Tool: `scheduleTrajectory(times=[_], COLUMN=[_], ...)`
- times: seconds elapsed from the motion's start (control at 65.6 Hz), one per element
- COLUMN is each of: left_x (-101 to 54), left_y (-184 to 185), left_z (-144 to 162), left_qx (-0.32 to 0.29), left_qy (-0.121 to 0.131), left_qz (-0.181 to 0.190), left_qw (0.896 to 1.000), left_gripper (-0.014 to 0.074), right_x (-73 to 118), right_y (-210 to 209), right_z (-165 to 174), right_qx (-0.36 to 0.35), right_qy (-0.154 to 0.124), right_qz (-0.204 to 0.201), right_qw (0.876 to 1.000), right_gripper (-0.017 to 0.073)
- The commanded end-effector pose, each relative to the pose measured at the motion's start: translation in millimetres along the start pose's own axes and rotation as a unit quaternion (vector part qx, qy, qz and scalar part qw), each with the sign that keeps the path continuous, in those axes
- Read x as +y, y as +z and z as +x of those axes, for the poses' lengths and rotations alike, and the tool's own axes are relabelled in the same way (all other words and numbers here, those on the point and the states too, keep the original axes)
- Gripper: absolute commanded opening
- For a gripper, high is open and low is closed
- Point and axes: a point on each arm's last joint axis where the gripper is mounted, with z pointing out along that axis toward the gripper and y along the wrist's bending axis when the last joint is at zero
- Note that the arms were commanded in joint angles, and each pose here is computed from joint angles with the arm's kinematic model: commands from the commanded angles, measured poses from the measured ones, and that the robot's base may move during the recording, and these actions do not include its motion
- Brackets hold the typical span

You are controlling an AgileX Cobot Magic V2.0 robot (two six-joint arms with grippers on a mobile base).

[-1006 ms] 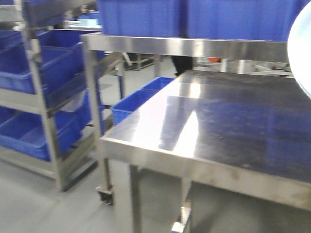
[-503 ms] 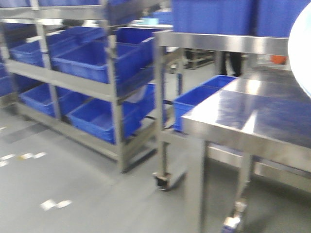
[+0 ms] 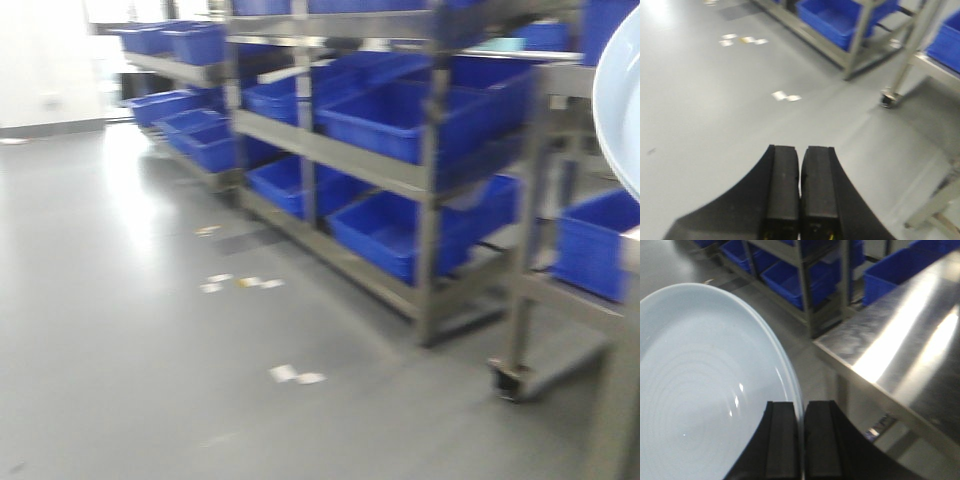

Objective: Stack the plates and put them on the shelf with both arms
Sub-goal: 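Drive the base away from the table holding the plate stack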

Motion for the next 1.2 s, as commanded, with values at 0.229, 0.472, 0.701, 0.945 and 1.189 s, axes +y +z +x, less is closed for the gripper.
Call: scheduleTrajectory(times=[0.229, 0.472, 0.701, 0.945, 1.189], left_x=[-1.5, -1.5, -1.5, -1.5, -1.5], left_y=[-4.1, -4.1, -4.1, -4.1, -4.1], left_z=[-17.3, -17.3, -17.3, -17.3, -17.4], left_qx=[-0.058, -0.058, -0.058, -0.058, -0.058], left_qy=[-0.006, -0.006, -0.006, -0.006, -0.006], left_qz=[0.005, 0.005, 0.005, 0.005, 0.005], left_qw=[0.998, 0.998, 0.998, 0.998, 0.998], left_gripper=[0.0087, 0.0087, 0.0087, 0.0087, 0.0087], right_x=[2.8, 2.8, 2.8, 2.8, 2.9], right_y=[-4.3, -4.3, -4.3, -4.3, -4.3], right_z=[-16.1, -16.1, -16.1, -16.1, -16.2], right_qx=[-0.058, -0.058, -0.058, -0.058, -0.058], right_qy=[-0.002, -0.002, -0.002, -0.002, -0.002], right_qz=[-0.010, -0.010, -0.010, -0.010, -0.010], right_qw=[0.998, 0.998, 0.998, 0.998, 0.998], right_gripper=[0.0048, 0.0048, 0.0048, 0.0048, 0.0048])
